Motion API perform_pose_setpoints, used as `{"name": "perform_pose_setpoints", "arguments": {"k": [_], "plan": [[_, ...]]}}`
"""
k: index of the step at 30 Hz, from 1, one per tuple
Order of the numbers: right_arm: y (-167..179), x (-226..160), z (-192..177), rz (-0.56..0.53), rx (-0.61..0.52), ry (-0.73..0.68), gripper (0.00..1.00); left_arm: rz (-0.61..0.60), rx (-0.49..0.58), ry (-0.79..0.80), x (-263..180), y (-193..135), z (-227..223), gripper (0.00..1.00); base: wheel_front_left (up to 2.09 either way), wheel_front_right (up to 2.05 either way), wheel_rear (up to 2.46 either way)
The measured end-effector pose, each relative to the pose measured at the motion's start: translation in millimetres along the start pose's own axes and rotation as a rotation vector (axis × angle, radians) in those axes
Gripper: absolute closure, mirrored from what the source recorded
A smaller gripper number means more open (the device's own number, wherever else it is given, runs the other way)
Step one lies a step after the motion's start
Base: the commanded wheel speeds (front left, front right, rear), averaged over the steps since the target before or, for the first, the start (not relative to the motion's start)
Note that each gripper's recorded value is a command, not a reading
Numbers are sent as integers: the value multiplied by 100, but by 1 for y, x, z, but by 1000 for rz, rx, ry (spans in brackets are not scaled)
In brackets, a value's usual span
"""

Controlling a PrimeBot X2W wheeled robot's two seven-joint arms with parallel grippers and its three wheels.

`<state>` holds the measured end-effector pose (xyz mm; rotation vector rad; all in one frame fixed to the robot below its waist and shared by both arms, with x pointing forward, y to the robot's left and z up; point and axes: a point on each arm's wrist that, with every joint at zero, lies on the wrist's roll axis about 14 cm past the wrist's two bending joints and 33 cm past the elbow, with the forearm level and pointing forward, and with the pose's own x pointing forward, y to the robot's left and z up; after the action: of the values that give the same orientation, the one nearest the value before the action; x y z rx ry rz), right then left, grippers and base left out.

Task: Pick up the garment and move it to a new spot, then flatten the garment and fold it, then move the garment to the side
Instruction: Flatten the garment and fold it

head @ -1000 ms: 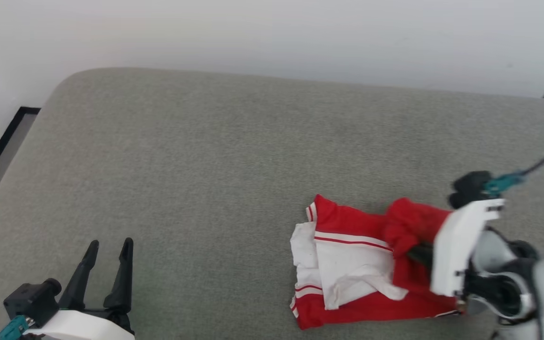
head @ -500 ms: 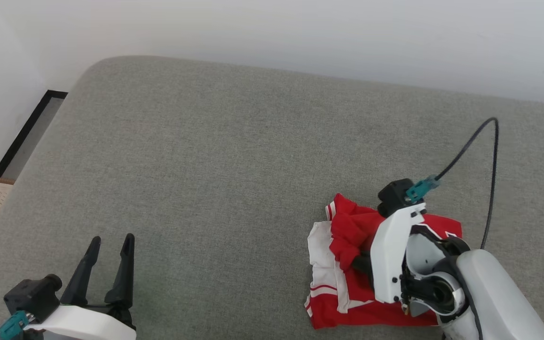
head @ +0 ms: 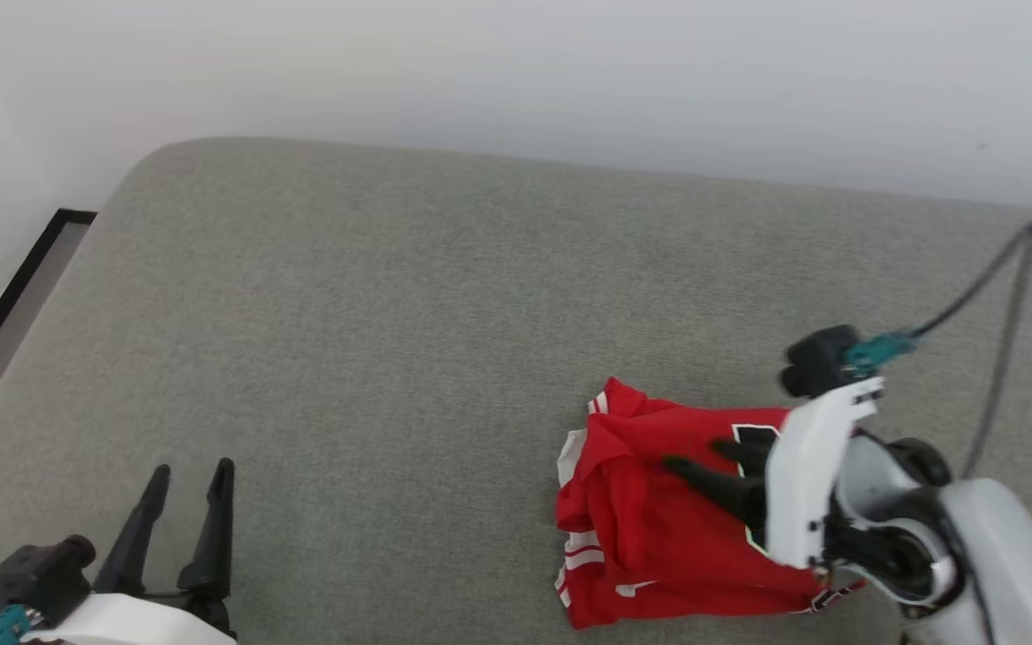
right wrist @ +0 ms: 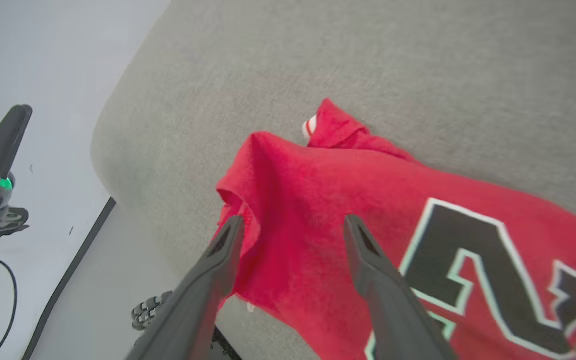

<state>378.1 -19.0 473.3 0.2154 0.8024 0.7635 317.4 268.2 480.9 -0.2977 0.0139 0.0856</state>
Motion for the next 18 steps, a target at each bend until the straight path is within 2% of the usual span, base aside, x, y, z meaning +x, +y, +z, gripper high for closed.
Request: {"name": "perform_pose_setpoints", "arguments": {"k": [4,11,18], "plan": [[-21,-24,12,-74,10,-104,0,-11,6,-1,2,-1,1,0,0,0,0],[-55,-76,37,-211,20,-368,0,-39,32,-8,7,-6,5,0,0,0,0],[-85,-124,34,-366,-10,-561,0,-49,74,-15,9,-7,7,0,0,0,0]]}}
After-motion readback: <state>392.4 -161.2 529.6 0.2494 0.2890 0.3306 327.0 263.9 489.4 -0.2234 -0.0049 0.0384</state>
